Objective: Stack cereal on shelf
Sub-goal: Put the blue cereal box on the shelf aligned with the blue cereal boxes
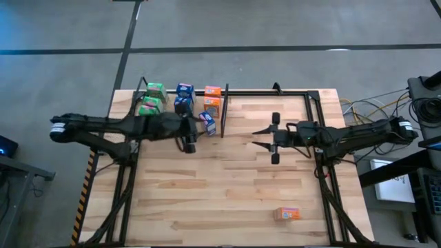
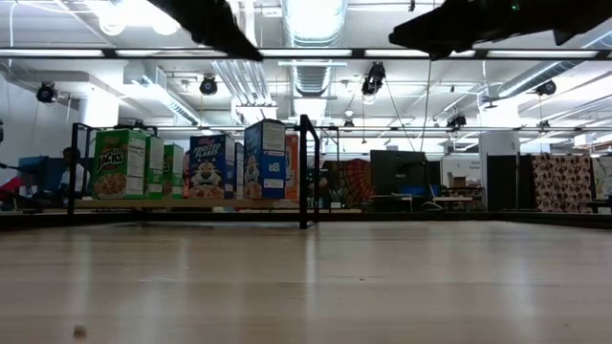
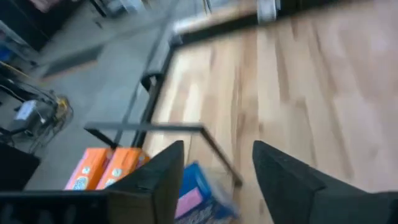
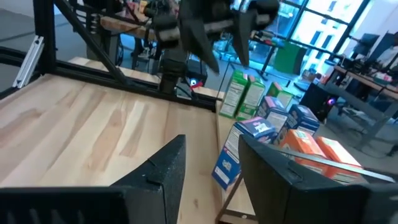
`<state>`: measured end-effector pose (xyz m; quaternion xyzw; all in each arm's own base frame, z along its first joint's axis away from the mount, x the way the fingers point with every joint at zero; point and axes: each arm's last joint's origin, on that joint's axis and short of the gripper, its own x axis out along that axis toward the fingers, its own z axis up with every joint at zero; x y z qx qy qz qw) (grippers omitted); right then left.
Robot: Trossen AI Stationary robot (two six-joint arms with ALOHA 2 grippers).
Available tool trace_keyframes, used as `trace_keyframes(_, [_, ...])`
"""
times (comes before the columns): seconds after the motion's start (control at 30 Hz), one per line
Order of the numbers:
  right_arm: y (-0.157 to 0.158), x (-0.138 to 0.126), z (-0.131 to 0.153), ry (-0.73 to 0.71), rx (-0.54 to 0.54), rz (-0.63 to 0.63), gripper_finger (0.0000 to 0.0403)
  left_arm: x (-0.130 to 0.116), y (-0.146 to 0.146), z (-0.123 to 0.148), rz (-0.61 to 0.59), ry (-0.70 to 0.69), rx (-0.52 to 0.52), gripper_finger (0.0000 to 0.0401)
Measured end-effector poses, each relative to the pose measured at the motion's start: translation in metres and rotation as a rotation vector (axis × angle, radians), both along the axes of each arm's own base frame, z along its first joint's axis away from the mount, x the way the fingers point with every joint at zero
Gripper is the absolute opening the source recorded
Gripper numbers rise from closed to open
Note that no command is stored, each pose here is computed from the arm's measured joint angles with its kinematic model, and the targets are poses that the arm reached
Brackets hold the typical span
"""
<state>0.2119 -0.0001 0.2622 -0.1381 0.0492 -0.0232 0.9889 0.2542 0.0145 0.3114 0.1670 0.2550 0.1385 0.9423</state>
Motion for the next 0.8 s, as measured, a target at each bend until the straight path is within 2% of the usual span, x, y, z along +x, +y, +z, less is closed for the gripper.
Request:
trace_keyframes(0.23, [0.000,-0.019,-0.001,-0.045,0.001,-0.001,0.0135,0.019,0.028,-0.013,-0.048,0.288,0.081,0.0222])
trace_keyframes(0.47, [0.000,-0.025,-0.005,-0.045,0.013,-0.003,0.0135,0.037,0.043,0.005,-0.066,0.471,0.111,0.0249])
trace_keyframes(0.63, [0.000,-0.025,-0.008,-0.016,0.013,-0.003,0.0135,0.044,0.057,0.005,-0.160,0.604,-0.004,0.0254])
trace_keyframes(0.8, [0.000,-0.025,-0.010,0.006,0.028,-0.006,0.0134,0.051,0.069,0.002,-0.181,0.658,0.008,0.0254])
